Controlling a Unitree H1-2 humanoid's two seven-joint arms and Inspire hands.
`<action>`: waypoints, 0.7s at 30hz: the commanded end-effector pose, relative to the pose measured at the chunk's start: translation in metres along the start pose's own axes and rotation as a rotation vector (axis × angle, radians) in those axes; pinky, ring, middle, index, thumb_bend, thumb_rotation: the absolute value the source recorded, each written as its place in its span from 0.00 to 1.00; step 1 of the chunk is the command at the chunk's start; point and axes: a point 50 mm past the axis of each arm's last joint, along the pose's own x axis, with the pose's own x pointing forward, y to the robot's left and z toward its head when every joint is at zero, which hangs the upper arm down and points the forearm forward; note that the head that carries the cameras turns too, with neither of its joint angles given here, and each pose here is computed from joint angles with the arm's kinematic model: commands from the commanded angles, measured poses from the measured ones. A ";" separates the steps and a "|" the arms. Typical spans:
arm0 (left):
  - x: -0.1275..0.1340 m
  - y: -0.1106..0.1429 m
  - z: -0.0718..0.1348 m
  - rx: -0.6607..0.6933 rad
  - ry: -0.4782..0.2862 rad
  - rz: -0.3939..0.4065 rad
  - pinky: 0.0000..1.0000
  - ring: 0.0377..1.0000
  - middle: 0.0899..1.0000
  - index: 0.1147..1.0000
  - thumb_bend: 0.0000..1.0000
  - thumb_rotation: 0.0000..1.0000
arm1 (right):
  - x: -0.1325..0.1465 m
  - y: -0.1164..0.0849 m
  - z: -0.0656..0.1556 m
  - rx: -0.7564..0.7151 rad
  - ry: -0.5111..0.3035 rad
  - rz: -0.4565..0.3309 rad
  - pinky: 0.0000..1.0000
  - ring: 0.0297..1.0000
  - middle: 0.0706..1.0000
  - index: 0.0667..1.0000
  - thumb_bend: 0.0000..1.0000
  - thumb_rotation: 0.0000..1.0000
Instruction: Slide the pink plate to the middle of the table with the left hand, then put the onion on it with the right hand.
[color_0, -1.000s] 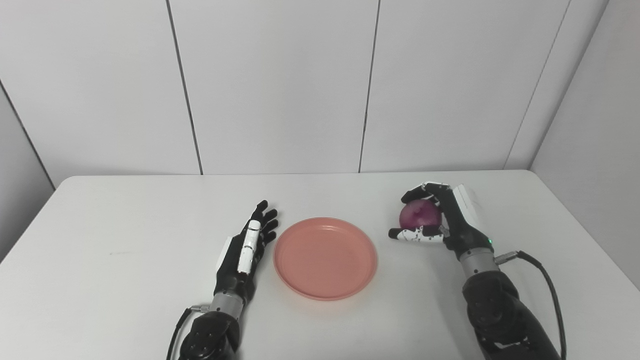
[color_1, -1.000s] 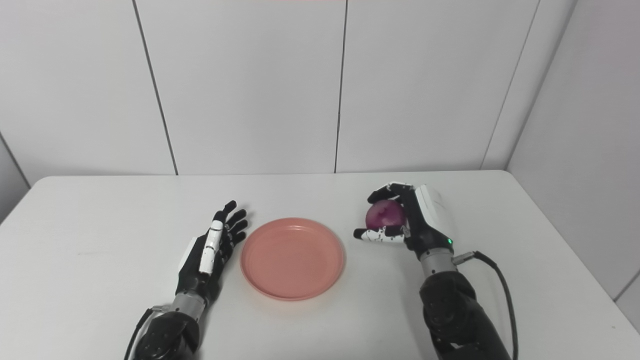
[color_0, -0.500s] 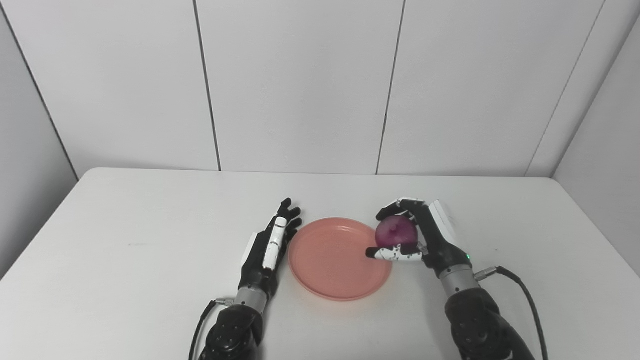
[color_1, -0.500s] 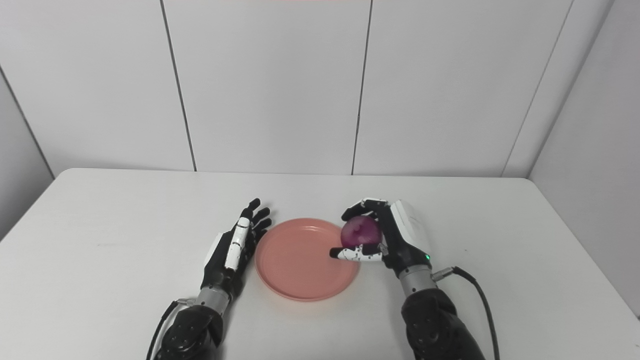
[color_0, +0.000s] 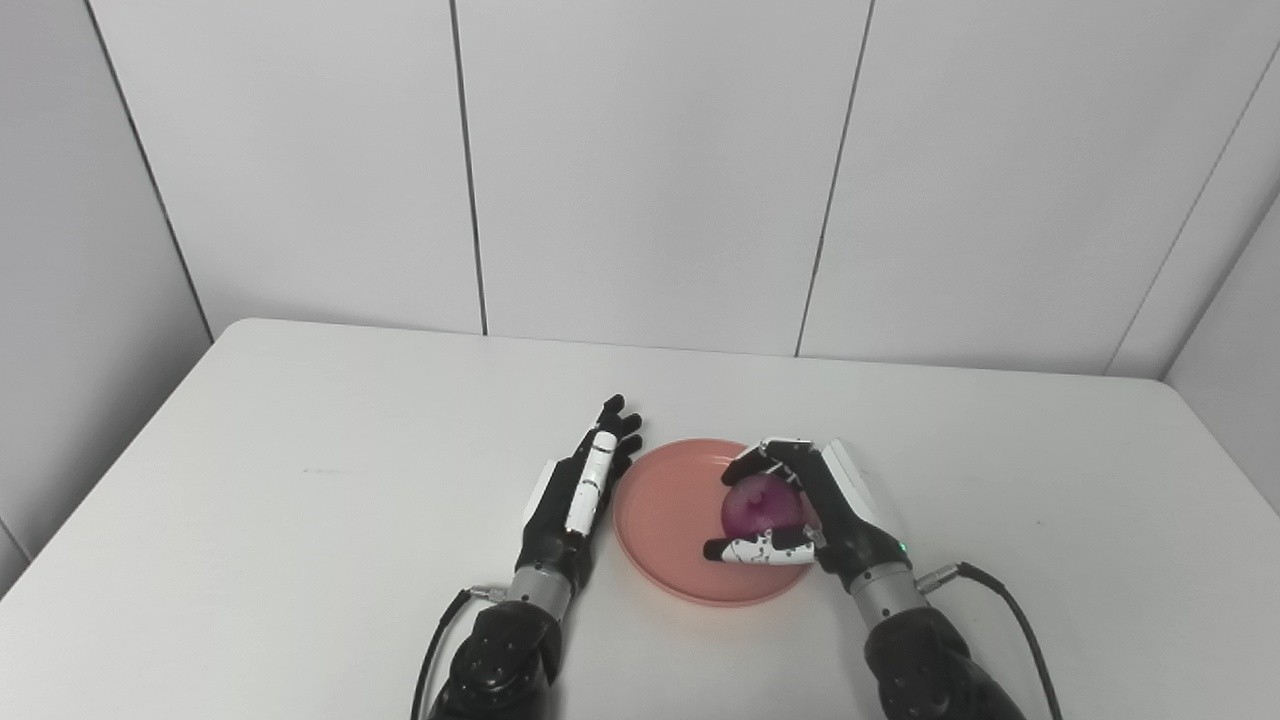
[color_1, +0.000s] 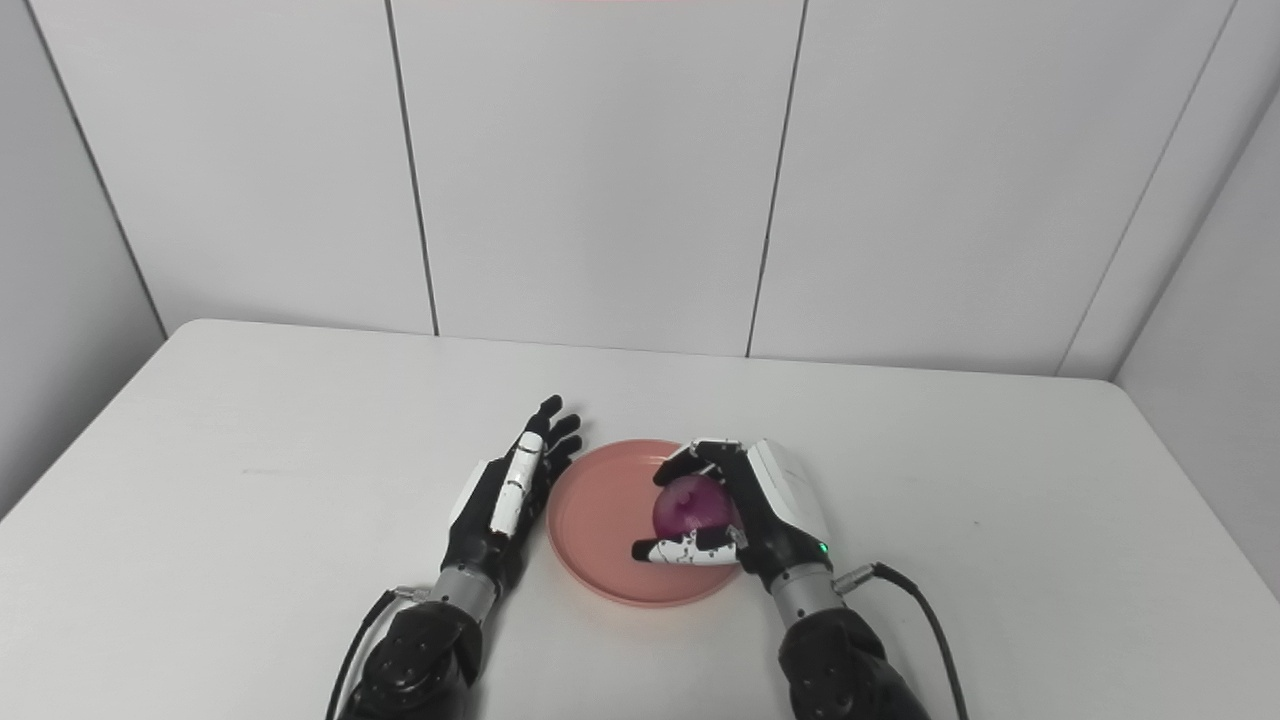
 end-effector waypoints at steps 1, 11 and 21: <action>-0.001 -0.006 -0.010 -0.009 0.050 0.003 0.95 0.92 0.92 0.94 0.54 1.00 | 0.019 -0.011 0.020 -0.025 -0.119 -0.041 0.32 0.38 0.44 0.48 0.52 0.00; -0.001 -0.003 -0.011 -0.006 0.050 0.013 0.93 0.91 0.92 0.93 0.55 1.00 | 0.029 0.003 0.018 -0.061 -0.112 -0.012 0.30 0.36 0.43 0.49 0.51 0.00; -0.002 0.000 -0.011 -0.008 0.049 0.017 0.92 0.92 0.91 0.92 0.53 1.00 | 0.033 0.009 0.024 -0.049 -0.126 0.004 0.49 0.43 0.49 0.46 0.51 0.00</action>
